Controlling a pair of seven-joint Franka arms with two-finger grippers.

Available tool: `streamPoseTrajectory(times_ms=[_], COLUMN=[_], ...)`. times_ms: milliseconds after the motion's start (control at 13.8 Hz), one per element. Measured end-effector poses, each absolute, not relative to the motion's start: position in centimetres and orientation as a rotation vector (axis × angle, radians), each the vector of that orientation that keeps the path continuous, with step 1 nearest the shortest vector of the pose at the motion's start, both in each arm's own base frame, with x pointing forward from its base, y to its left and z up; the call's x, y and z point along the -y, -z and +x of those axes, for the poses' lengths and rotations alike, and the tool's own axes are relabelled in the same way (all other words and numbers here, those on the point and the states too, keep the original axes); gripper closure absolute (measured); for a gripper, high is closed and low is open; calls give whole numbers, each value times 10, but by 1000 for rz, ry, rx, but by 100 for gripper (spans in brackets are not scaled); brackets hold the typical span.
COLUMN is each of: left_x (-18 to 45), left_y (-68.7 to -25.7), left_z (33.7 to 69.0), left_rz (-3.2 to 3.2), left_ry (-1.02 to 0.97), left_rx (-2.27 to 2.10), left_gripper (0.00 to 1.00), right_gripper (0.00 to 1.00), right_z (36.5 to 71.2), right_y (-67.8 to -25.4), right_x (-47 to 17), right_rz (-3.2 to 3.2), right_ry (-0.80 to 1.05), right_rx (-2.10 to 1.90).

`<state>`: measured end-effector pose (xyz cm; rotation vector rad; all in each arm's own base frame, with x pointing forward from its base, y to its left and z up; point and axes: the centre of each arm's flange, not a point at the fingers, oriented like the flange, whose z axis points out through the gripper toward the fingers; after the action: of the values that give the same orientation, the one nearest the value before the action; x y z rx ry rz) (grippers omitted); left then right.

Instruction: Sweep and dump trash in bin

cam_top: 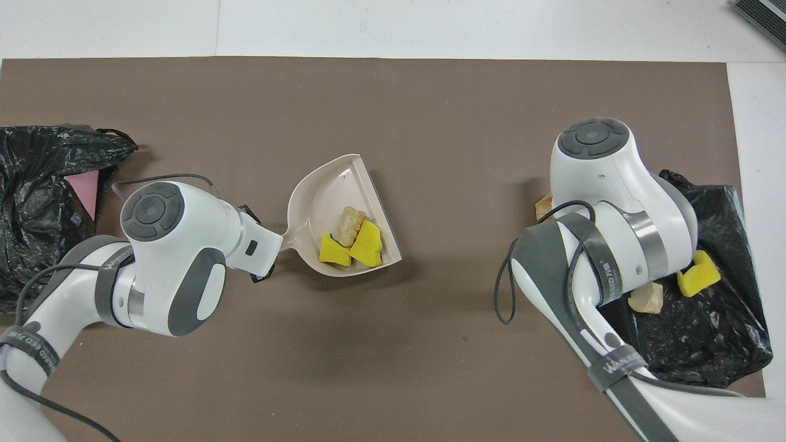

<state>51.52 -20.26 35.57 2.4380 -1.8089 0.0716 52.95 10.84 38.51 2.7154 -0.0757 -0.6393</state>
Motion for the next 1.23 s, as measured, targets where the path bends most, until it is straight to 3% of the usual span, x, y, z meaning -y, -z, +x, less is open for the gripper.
streamPoseTrajectory(times_ms=[434,1229], left_x=[236,285], left_y=[-362,-366], left_z=[501,444], left_rz=[2451,2599], left_ry=[1,356], left_rx=[1898,2037], left_gripper=[69,69], right_gripper=[74,74], right_z=[513,481], right_y=[-350,-347], right_x=[-116,-227], right_rz=[2725,2936], right_ry=[643,712], right_rx=[83,8])
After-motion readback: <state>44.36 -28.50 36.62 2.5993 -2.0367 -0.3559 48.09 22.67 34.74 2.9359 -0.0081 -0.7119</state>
